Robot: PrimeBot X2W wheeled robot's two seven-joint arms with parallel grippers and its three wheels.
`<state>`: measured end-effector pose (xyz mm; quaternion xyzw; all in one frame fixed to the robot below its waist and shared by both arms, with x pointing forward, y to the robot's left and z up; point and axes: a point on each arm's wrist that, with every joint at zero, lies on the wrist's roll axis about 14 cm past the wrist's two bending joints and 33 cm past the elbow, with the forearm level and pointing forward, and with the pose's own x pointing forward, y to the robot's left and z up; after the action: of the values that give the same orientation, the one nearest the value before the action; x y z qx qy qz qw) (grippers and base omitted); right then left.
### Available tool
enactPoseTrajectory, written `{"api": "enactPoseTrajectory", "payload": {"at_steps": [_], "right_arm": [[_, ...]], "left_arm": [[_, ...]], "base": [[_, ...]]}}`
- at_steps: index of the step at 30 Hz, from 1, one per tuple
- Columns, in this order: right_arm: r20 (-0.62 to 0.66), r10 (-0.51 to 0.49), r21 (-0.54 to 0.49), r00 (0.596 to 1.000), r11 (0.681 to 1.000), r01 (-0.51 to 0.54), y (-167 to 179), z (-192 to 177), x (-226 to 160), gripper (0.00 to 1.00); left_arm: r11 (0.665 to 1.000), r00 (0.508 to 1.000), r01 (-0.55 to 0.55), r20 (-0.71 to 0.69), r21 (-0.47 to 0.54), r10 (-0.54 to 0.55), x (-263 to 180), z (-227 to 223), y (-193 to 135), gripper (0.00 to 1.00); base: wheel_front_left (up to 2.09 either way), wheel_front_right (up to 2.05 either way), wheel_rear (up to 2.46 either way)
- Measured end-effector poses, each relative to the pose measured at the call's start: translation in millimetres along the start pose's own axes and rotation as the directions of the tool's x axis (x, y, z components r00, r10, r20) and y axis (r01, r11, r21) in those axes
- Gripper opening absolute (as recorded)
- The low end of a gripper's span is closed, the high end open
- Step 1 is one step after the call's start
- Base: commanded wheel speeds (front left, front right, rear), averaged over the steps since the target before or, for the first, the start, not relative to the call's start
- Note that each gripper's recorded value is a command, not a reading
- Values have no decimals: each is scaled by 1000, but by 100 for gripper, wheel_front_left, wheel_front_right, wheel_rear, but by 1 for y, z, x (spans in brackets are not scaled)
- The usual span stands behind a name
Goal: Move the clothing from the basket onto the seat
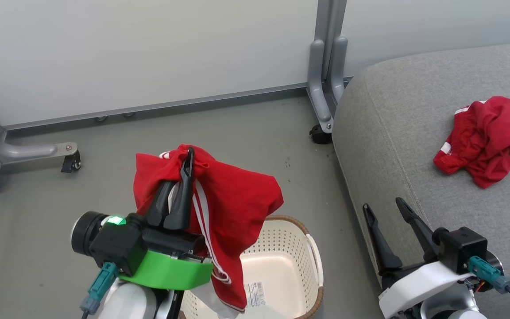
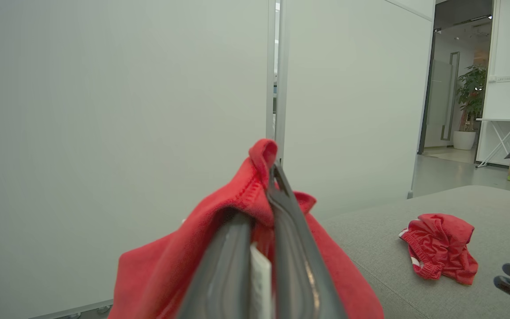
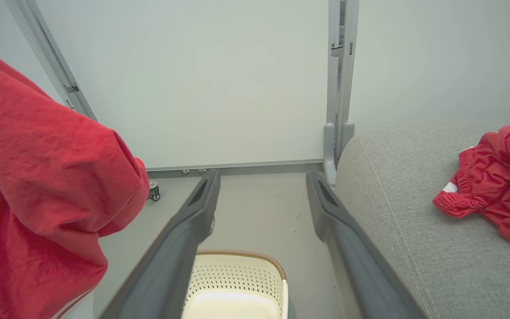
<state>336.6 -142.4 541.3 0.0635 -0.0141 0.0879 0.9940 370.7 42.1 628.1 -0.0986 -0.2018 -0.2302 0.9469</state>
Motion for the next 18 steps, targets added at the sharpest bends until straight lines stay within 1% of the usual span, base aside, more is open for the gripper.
{"api": "enactPoseTrajectory", "payload": {"at_steps": [13,16,18], "right_arm": [[-4,4,3,1000,1000,-4,2,0,0,100],[-2,26,5,1000,1000,-26,9,1,2,100],[3,66,3,998,998,-66,21,3,6,100]], "left_arm": [[1000,1000,4,-4,-16,-4,0,-2,-2,0],[1000,1000,5,-6,-18,-5,0,-3,-3,0],[1000,1000,6,-6,-20,-6,0,-3,-3,0]], "base": [[0,0,0],[0,0,0],[0,0,0]]}}
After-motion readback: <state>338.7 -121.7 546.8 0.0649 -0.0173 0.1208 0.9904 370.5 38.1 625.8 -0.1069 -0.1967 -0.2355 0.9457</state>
